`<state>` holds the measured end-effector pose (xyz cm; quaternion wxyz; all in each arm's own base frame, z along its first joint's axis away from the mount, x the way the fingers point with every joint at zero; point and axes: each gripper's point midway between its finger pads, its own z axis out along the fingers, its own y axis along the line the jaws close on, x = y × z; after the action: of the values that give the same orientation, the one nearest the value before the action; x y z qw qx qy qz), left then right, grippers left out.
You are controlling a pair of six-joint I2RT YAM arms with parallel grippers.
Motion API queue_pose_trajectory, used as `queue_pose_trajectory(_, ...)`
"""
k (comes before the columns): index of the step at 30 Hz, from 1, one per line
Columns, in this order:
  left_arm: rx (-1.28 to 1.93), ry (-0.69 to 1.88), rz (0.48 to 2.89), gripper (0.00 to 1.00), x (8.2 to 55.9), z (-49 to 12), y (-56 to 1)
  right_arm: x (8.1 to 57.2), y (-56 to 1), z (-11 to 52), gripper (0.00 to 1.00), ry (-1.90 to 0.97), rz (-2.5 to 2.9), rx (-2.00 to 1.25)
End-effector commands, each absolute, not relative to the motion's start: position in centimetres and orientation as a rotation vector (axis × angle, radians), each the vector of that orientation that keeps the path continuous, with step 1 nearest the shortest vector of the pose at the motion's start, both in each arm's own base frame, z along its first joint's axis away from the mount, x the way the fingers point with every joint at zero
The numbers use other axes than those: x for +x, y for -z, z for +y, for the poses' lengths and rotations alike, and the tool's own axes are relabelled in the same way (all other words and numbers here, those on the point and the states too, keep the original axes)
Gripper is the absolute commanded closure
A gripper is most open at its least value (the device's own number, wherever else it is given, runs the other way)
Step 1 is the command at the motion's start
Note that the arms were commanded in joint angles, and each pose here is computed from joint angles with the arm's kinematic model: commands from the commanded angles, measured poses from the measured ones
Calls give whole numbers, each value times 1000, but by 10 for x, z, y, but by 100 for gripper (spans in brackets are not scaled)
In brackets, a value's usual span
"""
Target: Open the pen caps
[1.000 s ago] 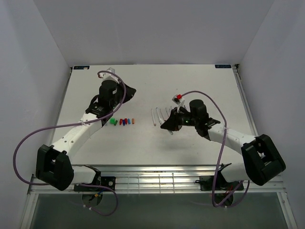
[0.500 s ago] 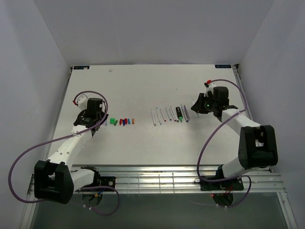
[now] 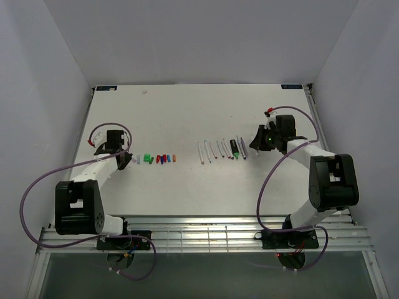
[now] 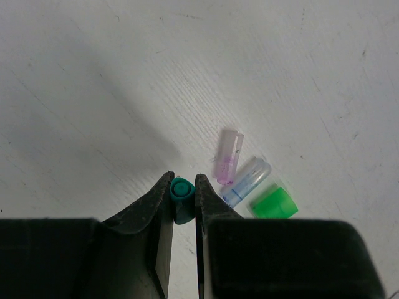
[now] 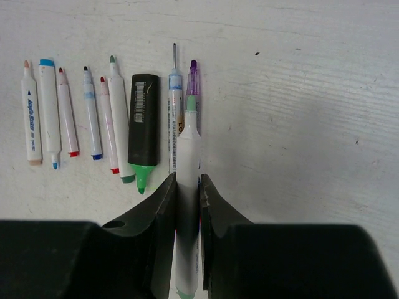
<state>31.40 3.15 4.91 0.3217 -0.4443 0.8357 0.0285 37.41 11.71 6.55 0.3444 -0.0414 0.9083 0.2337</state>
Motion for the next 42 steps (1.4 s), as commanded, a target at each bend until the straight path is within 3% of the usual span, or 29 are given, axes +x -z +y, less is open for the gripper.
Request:
queue_pose_trajectory(1,-1171,0,2178,98,331,31,-54,389,-74,116,92,-589,2321,-138)
queue_pose_trajectory(14,-1156,77,2273,84,348,25,-26,388,-68,124,92,-643,2315,-157)
queue_pose_trajectory(18,-1151,86,2277,73,349,24,-25,386,-64,126,92,-661,2319,-156)
queue_pose_trajectory(22,-1165,62,2286,57,343,26,-20,385,-61,127,92,-667,2327,-160)
queue_pose_trajectory(29,-1176,67,2270,52,337,26,-21,385,-62,127,92,-669,2320,-161)
queue_pose_trajectory(42,-1204,67,2274,51,331,26,-14,385,-64,127,92,-667,2321,-175)
